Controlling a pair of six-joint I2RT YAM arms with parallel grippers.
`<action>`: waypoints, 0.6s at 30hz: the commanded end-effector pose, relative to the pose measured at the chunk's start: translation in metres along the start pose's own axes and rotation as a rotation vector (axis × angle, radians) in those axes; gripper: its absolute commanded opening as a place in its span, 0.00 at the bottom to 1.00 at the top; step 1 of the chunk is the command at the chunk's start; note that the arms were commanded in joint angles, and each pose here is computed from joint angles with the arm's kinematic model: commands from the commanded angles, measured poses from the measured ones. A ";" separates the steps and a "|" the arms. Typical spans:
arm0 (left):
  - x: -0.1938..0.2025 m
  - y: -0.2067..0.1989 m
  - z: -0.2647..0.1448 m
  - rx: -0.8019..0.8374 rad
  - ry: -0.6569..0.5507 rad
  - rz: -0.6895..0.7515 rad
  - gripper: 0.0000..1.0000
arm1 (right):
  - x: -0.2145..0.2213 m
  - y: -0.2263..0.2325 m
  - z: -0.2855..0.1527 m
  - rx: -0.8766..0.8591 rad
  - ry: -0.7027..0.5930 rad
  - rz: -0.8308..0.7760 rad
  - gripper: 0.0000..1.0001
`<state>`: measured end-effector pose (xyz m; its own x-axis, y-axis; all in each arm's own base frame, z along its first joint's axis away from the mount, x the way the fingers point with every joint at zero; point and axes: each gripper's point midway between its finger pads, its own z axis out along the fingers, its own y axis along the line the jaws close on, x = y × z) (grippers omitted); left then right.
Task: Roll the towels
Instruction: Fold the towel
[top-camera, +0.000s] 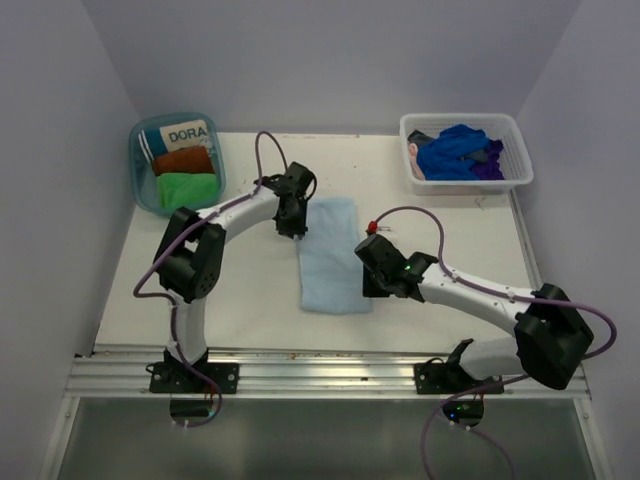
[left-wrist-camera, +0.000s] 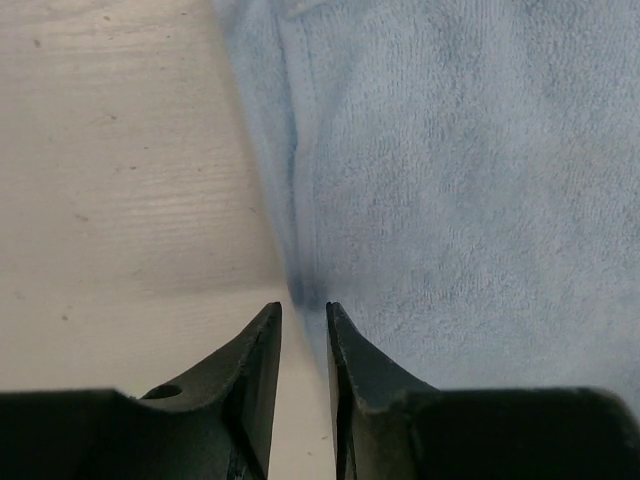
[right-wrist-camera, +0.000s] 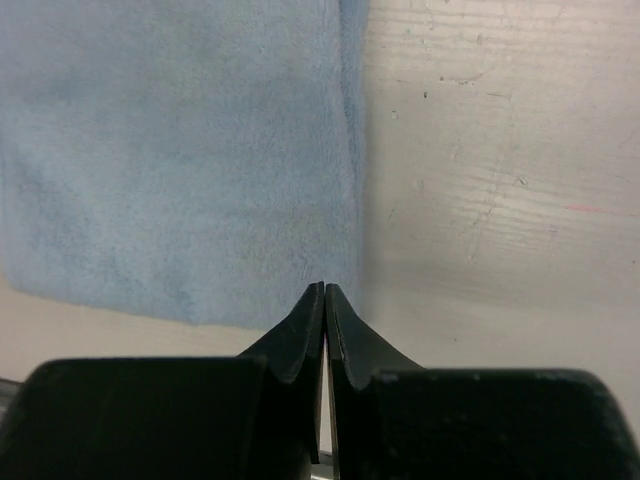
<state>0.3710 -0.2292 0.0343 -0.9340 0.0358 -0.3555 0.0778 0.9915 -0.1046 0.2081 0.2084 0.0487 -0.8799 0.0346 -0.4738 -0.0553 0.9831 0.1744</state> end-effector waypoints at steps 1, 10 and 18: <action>-0.015 0.003 -0.067 0.015 -0.131 -0.014 0.30 | -0.018 0.001 -0.023 -0.022 -0.058 -0.030 0.06; 0.071 -0.042 -0.097 0.281 -0.039 -0.013 0.32 | -0.008 0.024 -0.021 -0.139 0.008 -0.096 0.06; 0.131 -0.076 -0.073 0.428 0.083 -0.005 0.31 | 0.017 0.015 -0.005 -0.130 0.066 -0.083 0.05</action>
<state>0.2126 -0.2684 0.0597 -0.9573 0.0985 -0.2717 0.2022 0.9000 -0.3861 0.1944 0.2194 0.0570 -0.8917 -0.0544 -0.4494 -0.1762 0.9562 0.2339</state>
